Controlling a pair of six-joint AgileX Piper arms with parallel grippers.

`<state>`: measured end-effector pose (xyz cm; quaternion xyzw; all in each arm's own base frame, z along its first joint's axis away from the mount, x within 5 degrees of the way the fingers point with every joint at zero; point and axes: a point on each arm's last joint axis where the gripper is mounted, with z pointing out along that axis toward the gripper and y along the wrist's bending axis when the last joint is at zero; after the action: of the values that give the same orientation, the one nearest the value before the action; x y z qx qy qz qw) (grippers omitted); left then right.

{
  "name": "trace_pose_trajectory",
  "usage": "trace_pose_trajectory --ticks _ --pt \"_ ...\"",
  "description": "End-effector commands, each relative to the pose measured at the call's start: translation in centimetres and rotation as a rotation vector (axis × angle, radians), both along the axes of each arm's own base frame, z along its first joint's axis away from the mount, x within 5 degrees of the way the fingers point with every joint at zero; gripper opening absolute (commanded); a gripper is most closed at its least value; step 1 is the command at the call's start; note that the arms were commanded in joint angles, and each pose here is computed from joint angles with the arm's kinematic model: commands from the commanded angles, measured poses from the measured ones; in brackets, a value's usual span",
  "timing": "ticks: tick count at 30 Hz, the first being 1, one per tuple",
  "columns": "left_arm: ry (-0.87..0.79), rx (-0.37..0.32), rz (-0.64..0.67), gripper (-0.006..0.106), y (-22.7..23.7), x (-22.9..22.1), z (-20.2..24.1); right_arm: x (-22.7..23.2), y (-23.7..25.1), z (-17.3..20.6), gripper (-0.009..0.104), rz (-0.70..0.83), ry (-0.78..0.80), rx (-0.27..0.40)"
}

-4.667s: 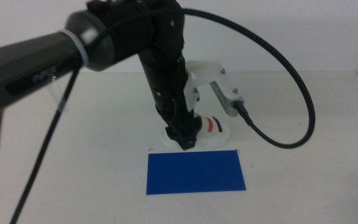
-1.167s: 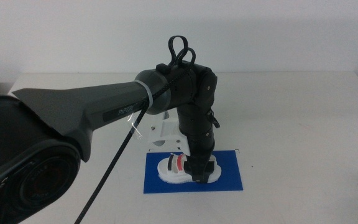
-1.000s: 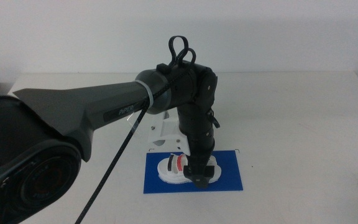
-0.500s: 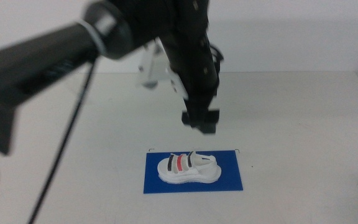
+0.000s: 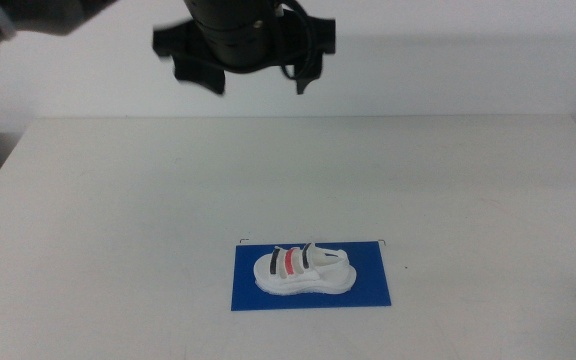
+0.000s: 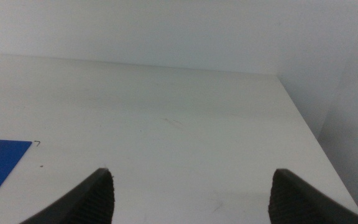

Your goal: Use one arm to grab the shoe from the table and place it on the mat.

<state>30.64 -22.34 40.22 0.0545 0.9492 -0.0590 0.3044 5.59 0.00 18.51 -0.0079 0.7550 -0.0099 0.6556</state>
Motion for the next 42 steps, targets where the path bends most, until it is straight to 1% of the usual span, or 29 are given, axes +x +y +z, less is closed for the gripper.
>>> trace_pose_trajectory --ticks 1,2,4,8,11,13,15,20,23,26,31,36,40,42 --pt "-0.084 0.154 -0.156 0.094 1.7 -1.5 2.9 -0.1 0.0 0.7 0.064 -0.005 -0.098 -0.018" --pt "-0.106 0.202 -0.185 0.094 2.0 -1.5 3.0 -0.1 0.0 0.7 0.064 -0.005 -0.098 -0.018" --pt "-0.158 0.263 -0.189 0.094 2.8 -1.7 3.9 -0.1 0.0 0.7 0.064 -0.005 -0.098 -0.018" --pt "-0.285 0.293 -0.181 0.094 4.8 -3.1 5.6 -0.1 0.0 0.7 0.064 -0.005 -0.098 -0.018" --pt "-0.411 0.297 -0.199 0.094 6.3 -4.6 6.4 -0.1 0.0 0.7 0.064 -0.005 -0.098 -0.018" --pt "-0.498 0.297 -0.227 0.094 6.9 -5.4 6.2 -0.1 0.0 0.7 0.064 -0.005 -0.098 -0.018" --pt "-0.557 0.264 -0.231 0.094 7.8 -5.8 5.7 -0.1 0.0 0.7 0.064 -0.005 -0.098 -0.018" --pt "-0.585 0.108 -0.136 0.094 11.7 -6.9 3.4 -0.1 0.0 0.7 0.064 -0.005 -0.098 -0.018" --pt "-0.627 0.063 -0.085 0.094 14.3 -8.4 2.3 -0.1 0.0 0.7 0.064 -0.005 -0.098 -0.018" --pt "-0.679 0.045 -0.022 0.094 16.9 -10.3 1.5 -0.1 0.0 0.7 0.064 -0.005 -0.098 -0.018" --pt "-0.720 0.050 0.079 0.094 20.0 -14.3 -0.3 -0.1 0.0 0.7 0.064 -0.005 -0.098 -0.018" --pt "-0.745 0.060 0.098 0.094 21.1 -17.7 -1.4 -0.1 0.0 0.7 0.064 -0.005 -0.098 -0.018" --pt "-0.796 0.041 0.099 0.094 21.6 -20.1 -2.3 -0.1 0.0 0.7 0.064 -0.005 -0.098 -0.018" --pt "-0.826 0.016 0.091 0.094 21.6 -20.9 -3.1 -0.1 0.0 0.7 0.064 -0.005 -0.098 -0.018"
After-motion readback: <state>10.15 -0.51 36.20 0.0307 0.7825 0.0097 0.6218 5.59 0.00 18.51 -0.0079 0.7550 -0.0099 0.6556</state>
